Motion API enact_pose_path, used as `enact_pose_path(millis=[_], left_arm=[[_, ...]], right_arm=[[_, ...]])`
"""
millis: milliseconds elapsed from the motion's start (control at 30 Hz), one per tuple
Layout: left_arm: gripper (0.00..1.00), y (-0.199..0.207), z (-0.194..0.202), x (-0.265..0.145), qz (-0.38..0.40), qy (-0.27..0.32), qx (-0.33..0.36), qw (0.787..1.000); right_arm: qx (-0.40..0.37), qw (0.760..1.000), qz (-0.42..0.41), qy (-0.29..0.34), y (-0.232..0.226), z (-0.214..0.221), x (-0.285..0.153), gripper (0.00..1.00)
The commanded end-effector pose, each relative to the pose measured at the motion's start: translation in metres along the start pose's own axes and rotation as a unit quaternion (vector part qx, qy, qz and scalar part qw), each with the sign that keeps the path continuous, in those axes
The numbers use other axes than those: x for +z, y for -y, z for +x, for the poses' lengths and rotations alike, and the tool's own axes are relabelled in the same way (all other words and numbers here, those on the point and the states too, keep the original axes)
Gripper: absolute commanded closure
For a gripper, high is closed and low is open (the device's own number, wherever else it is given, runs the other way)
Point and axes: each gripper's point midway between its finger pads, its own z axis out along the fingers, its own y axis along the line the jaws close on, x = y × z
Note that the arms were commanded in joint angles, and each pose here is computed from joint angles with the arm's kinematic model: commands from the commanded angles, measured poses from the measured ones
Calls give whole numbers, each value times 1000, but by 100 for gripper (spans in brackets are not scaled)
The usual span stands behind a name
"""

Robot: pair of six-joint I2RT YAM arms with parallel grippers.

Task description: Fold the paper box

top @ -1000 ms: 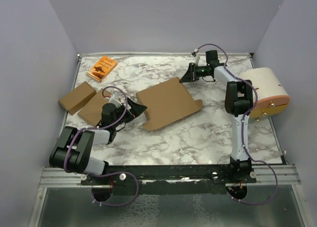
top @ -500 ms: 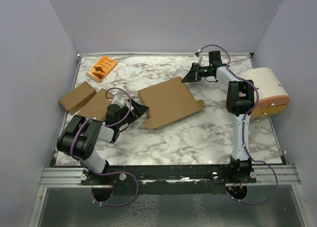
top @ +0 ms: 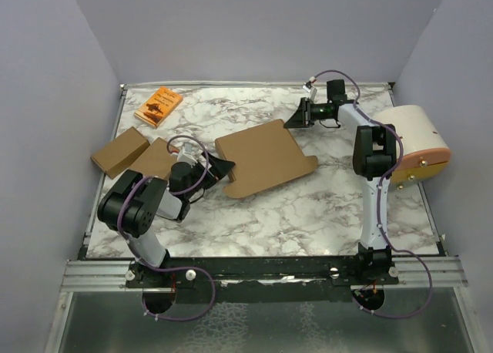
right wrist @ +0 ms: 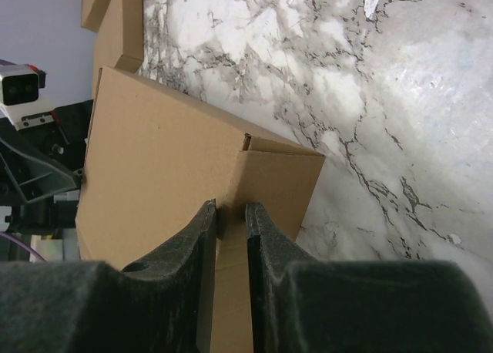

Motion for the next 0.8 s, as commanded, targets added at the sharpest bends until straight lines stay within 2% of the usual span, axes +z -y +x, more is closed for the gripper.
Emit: enact_pose_path(millis=[0, 767], left_arm=[[1, 13, -10, 3, 32, 37, -15, 999], [1, 36, -4, 17, 101, 57, -86, 990]], right_arm=[[56, 996, 66, -25, 65, 45, 2, 82], [64, 995, 69, -28, 73, 52, 3, 82]])
